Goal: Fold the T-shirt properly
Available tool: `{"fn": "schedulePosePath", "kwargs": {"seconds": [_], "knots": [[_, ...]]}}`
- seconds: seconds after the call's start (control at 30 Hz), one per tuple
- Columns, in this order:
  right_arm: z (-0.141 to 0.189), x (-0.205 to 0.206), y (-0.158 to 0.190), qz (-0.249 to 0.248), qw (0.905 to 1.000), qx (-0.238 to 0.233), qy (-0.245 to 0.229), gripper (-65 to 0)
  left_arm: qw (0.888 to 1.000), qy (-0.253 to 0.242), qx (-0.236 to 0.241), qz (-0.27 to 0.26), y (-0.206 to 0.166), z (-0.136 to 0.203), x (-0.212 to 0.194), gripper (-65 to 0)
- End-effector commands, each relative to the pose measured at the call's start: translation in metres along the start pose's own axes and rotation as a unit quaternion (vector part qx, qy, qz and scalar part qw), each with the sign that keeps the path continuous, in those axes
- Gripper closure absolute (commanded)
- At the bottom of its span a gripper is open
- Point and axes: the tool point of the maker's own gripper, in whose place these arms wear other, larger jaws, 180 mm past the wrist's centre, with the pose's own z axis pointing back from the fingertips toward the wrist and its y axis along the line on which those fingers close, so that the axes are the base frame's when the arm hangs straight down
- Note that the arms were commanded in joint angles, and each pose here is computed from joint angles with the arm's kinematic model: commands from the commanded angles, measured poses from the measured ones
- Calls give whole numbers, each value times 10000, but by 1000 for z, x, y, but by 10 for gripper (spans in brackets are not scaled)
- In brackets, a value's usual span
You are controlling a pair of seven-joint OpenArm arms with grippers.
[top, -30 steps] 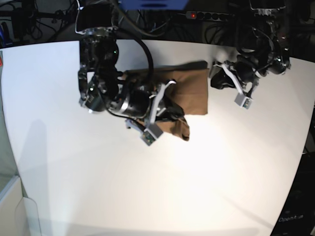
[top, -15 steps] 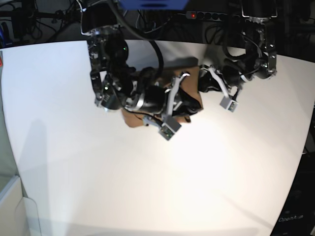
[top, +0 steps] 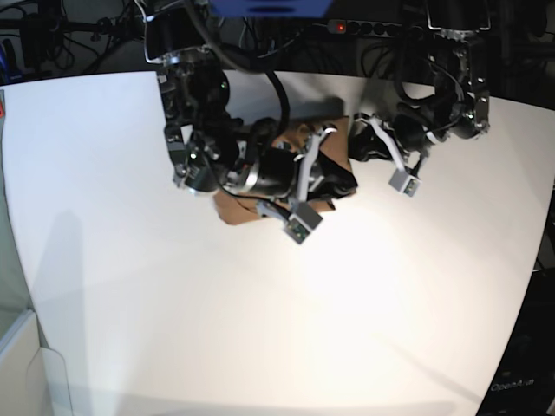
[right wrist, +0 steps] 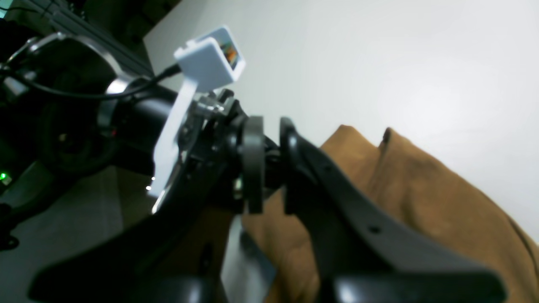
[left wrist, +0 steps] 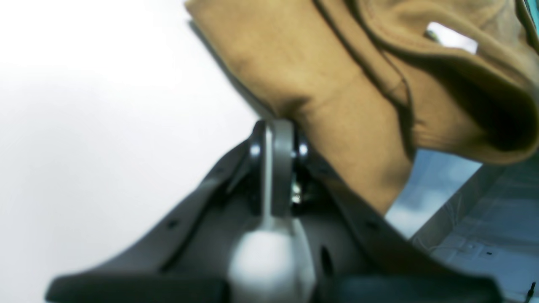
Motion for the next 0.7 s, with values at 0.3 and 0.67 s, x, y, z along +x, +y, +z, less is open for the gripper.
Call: {"fn": "schedulePosePath", "kwargs": {"seconds": [0.3,0.67], "knots": [[51,-20,-58,571,9952,-616,493,-65,9996,178,168,-113,11,8,-5,-32],[121,-37,-123,625,9818,-1559,882,-65,9962,795,106,-347,10,16,-41,-32]]}}
